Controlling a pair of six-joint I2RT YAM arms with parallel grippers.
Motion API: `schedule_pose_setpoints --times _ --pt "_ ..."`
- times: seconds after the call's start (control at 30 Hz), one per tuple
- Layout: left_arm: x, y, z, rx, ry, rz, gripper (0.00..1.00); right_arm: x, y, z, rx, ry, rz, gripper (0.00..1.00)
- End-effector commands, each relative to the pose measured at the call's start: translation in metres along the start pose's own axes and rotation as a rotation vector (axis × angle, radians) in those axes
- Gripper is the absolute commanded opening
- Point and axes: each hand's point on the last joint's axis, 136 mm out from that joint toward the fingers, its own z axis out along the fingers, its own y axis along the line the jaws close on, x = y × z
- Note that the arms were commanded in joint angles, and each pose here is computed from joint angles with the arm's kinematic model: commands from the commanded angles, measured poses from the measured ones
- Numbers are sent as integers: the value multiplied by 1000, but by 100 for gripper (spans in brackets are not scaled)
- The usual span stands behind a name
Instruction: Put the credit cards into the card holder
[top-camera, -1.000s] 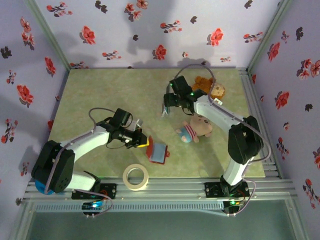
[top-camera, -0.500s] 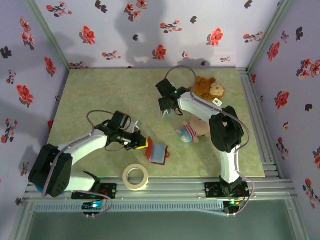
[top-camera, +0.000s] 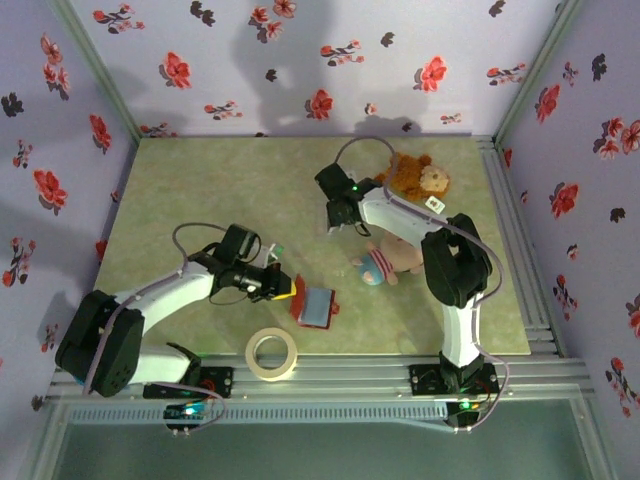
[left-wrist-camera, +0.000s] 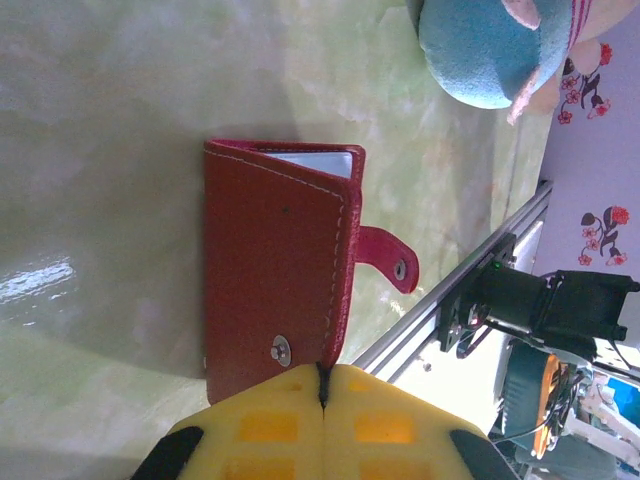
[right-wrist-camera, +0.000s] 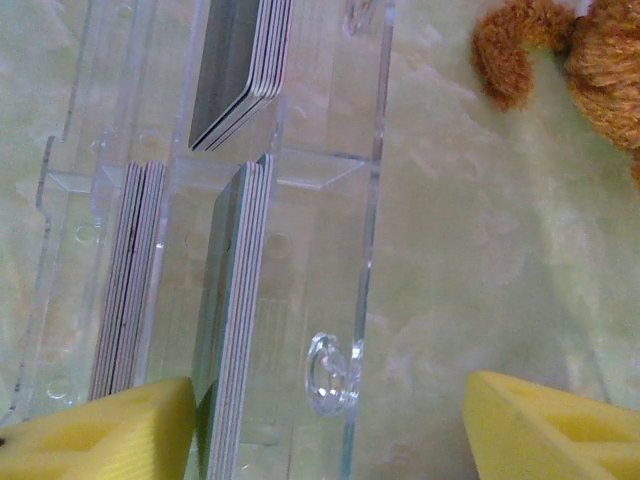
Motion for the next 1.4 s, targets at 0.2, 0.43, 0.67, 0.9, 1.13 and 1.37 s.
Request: schedule_pose_setpoints --times 0.2,0.43,0.67,0.9,1.13,1.37 --pt "3 4 1 1 -4 -19 0 -5 -28 -15 87 -15 4 58" --pt "3 8 4 -8 7 -29 0 -8 -41 -17 161 -26 -30 54" --pt "2 5 3 -17 21 -13 0 -13 -51 -18 227 -42 -74 58" --pt "2 7 4 -26 30 -6 0 -14 -56 -18 260 -52 -97 53" --pt "-1 10 9 -25 57 -13 0 -19 -61 -20 283 -66 -109 47" --pt "-1 8 4 -27 48 0 0 -21 -60 -23 274 -73 -115 42"
